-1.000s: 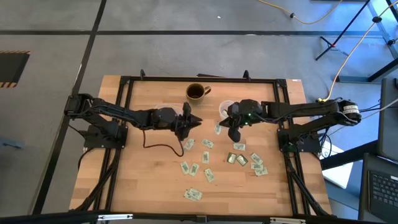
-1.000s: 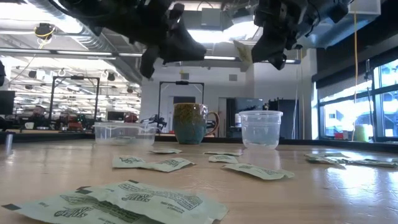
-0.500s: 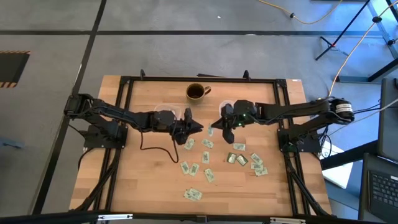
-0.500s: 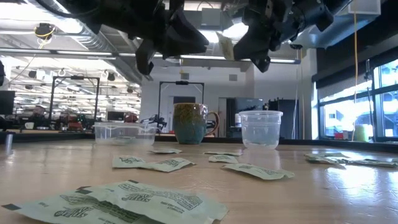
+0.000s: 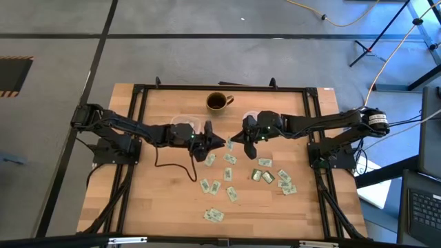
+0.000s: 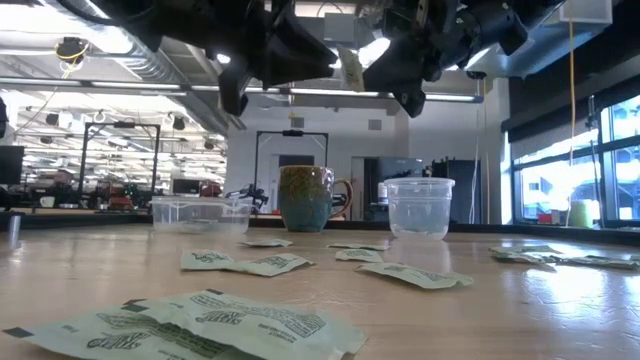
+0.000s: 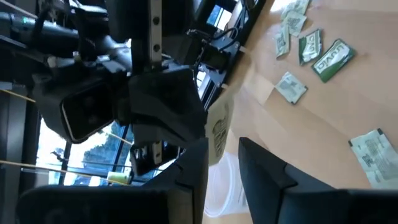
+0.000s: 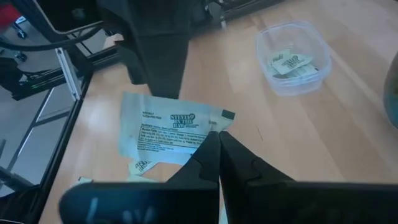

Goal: Pick and place Stevia / Truvia into bins
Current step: Put the light green stevia packet into the left transparent container

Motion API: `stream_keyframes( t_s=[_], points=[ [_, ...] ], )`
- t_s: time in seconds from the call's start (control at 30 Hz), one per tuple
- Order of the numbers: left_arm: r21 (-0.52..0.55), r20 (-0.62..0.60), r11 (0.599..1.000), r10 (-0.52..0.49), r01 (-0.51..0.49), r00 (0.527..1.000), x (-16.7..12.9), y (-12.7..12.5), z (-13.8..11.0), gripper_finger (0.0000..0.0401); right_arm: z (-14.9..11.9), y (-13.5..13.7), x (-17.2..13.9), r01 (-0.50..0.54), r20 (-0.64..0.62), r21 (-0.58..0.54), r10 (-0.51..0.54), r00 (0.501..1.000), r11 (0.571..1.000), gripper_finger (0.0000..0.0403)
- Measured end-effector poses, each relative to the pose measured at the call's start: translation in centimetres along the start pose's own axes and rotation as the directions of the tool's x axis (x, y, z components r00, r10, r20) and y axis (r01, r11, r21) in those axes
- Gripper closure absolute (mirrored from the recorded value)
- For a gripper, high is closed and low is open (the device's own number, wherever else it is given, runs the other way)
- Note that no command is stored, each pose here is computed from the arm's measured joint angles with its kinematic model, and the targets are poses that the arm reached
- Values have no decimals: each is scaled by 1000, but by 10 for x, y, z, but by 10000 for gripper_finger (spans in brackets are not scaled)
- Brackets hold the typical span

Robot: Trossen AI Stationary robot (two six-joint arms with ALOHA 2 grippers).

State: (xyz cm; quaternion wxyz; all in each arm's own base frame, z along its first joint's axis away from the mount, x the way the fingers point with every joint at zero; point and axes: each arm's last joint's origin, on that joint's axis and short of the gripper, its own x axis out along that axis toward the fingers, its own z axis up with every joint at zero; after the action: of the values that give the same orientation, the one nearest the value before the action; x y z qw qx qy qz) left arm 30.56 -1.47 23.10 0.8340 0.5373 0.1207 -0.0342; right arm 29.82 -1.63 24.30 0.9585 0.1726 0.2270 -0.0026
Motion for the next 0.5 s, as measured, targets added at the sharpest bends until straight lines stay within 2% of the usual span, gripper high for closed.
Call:
stream_keyframes(
  t_s=[0.5],
  points=[
    [5, 42, 1000, 4, -4, 999, 0, 4, 9, 317, 0, 1, 0, -3, 4, 1, 3, 1000, 1000, 403]
  ],
)
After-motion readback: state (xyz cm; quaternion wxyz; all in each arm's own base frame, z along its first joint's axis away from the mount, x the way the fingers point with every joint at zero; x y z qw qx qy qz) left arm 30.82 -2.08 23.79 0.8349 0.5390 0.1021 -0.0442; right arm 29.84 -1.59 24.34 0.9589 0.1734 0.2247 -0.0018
